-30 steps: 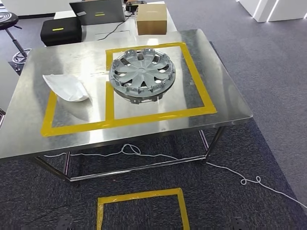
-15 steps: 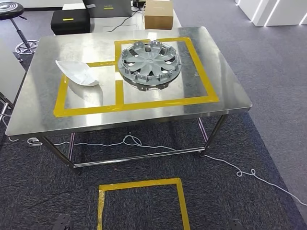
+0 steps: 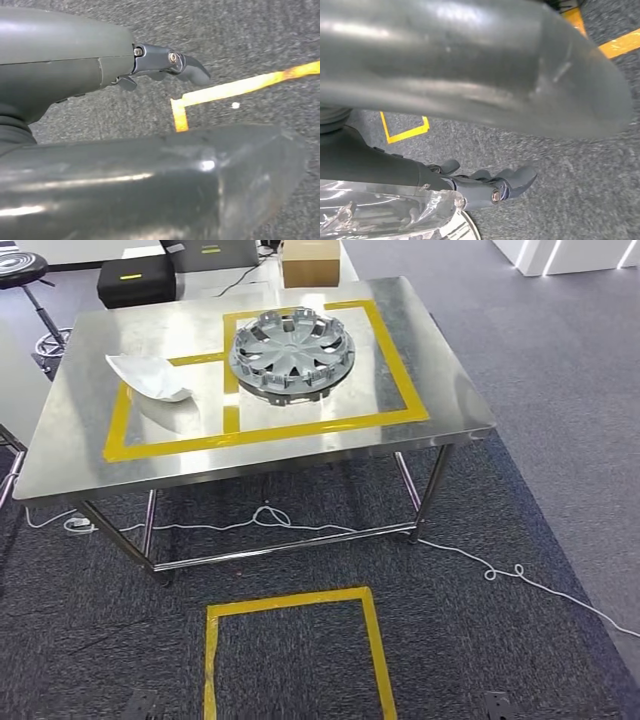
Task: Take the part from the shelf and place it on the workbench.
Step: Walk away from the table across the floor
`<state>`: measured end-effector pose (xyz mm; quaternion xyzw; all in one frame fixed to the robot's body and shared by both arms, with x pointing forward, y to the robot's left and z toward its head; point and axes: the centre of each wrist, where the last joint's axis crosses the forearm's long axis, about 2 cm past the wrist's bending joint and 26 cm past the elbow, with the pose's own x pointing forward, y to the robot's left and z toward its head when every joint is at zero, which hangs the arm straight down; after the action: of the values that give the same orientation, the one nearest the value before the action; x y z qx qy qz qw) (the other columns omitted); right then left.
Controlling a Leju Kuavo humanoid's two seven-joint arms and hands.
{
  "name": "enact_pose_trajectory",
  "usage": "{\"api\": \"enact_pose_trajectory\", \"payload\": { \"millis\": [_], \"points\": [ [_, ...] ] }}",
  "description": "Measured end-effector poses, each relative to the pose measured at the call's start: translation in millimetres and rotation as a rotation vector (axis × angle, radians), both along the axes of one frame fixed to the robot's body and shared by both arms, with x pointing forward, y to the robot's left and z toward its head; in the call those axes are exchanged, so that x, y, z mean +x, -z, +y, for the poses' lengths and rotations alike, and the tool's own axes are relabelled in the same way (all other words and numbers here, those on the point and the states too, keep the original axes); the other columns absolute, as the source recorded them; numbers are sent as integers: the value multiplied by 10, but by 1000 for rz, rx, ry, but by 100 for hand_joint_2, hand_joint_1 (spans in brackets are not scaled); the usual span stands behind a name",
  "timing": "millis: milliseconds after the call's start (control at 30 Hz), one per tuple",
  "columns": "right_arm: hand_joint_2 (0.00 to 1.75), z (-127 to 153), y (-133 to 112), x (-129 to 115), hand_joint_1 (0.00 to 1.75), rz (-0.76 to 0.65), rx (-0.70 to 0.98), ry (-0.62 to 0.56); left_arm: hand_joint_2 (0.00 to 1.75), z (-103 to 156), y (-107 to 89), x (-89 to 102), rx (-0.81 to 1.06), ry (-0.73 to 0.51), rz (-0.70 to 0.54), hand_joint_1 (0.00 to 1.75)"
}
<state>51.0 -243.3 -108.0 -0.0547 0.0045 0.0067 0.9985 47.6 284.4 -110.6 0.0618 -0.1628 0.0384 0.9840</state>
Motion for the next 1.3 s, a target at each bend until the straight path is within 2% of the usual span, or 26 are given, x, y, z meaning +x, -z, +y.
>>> {"api": "enact_pose_trajectory", "payload": {
  "millis": [333, 1133, 1300],
  "points": [
    [0, -3, 0, 1, 0, -3, 2, 5, 0, -7, -8, 60, -1, 3, -7, 0],
    [0, -11, 2, -2, 0, 1, 15, 2, 0, 3, 2, -12, -2, 19, 25, 0],
    [0, -9, 2, 2, 0, -2, 22, 6, 0, 10, -6, 49, 0, 21, 13, 0]
  ]
}}
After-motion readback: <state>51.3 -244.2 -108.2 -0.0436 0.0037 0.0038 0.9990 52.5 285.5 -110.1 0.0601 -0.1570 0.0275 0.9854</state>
